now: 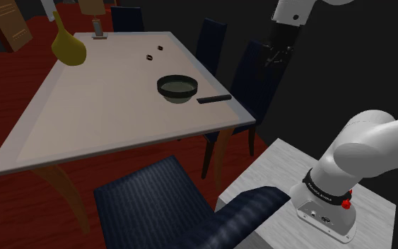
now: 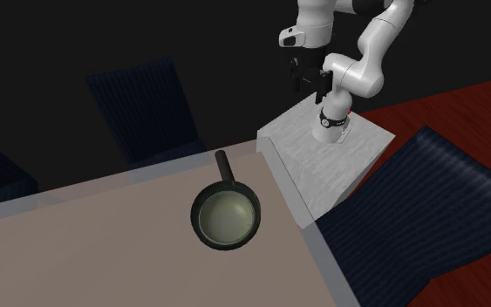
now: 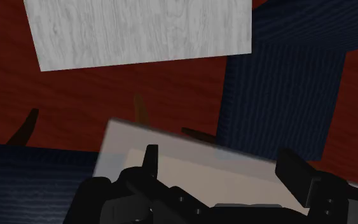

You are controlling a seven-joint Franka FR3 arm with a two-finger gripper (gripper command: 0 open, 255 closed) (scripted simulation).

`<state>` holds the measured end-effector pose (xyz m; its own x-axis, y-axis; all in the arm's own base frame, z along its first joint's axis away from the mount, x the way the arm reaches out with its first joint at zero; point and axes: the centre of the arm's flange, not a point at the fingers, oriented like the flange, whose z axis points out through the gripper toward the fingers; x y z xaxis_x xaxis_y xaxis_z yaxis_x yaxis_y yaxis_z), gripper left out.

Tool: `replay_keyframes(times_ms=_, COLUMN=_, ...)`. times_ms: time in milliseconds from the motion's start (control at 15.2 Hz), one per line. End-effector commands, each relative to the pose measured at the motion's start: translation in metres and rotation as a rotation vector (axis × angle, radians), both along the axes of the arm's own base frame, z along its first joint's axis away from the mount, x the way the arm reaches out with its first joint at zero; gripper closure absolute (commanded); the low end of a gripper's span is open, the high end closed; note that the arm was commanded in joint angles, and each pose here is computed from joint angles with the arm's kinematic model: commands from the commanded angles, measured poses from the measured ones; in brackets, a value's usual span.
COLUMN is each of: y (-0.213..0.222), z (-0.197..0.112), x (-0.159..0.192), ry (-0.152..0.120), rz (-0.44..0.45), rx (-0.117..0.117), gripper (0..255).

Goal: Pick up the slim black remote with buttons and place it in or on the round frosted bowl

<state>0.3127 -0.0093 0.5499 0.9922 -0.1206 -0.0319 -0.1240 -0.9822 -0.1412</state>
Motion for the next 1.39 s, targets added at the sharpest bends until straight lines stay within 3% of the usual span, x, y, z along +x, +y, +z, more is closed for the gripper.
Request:
replay_keyframes(times_ms=0, y=0.000, z=0.000, x=0.000, ry=0.000, rz=0.000, rx=0.000, gripper=0)
replay_keyframes(times_ms=660, y=-0.049, z=-0.077, x=0.086, ry=-0.054, rz=0.435, rx=-0.069, gripper=0)
replay_keyframes(times_ms=1320, y=-0.060, z=-0.146, x=0.189, ry=-0.108, rz=0.870, rx=-0.138, gripper=0)
